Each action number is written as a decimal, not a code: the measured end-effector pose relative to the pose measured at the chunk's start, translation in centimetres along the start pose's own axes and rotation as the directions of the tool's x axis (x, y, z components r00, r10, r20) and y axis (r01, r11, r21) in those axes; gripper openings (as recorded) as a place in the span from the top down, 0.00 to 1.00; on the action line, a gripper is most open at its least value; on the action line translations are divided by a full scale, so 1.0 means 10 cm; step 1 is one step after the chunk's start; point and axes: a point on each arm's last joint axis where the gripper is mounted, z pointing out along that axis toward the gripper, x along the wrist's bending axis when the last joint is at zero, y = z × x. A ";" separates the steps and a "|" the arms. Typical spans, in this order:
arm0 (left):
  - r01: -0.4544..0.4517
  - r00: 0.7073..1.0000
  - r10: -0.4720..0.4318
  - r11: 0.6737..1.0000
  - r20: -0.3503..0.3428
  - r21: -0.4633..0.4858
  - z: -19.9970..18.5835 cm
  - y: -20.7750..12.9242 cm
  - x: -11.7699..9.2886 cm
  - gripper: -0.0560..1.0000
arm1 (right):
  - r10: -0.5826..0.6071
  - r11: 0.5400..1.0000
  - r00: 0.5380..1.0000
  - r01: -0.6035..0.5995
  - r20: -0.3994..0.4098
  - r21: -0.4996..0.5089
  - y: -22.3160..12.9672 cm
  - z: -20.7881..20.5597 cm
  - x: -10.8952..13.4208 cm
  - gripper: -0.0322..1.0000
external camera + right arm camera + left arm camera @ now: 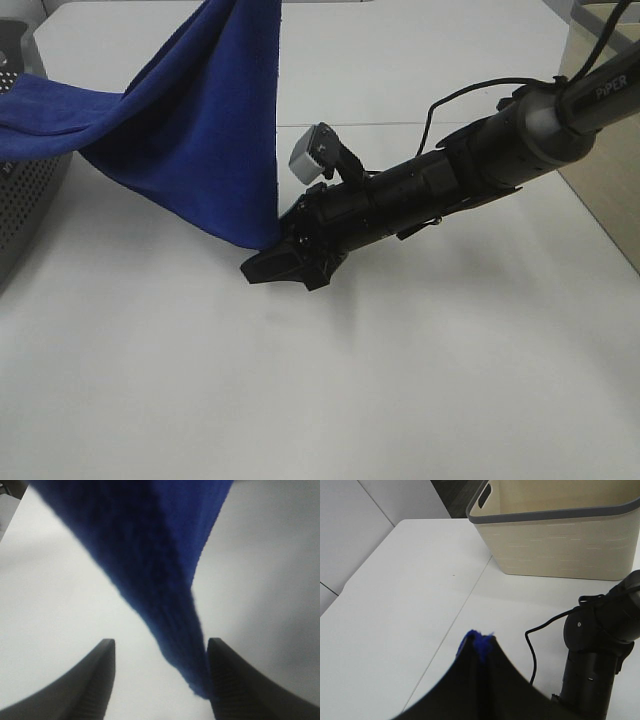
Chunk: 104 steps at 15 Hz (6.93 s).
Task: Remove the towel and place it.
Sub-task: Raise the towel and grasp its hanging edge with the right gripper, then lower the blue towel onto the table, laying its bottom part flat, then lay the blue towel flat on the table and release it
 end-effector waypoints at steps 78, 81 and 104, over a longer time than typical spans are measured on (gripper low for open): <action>0.321 0.843 -0.504 0.750 -0.187 -0.578 -1.28 0.83 0.62 0.95 | -0.232 0.951 0.390 0.284 0.891 0.124 2.80 -4.07 2.07 0.95; 0.325 0.815 -0.534 0.741 -0.224 -0.587 -1.16 0.71 0.80 0.95 | -0.161 0.957 0.403 0.288 0.901 0.042 2.83 -4.03 1.71 0.95; 0.389 0.756 -0.533 0.833 -0.381 -0.394 -0.22 -1.17 0.51 0.95 | 0.030 0.997 0.699 -0.074 0.715 0.030 1.24 -2.89 0.68 0.95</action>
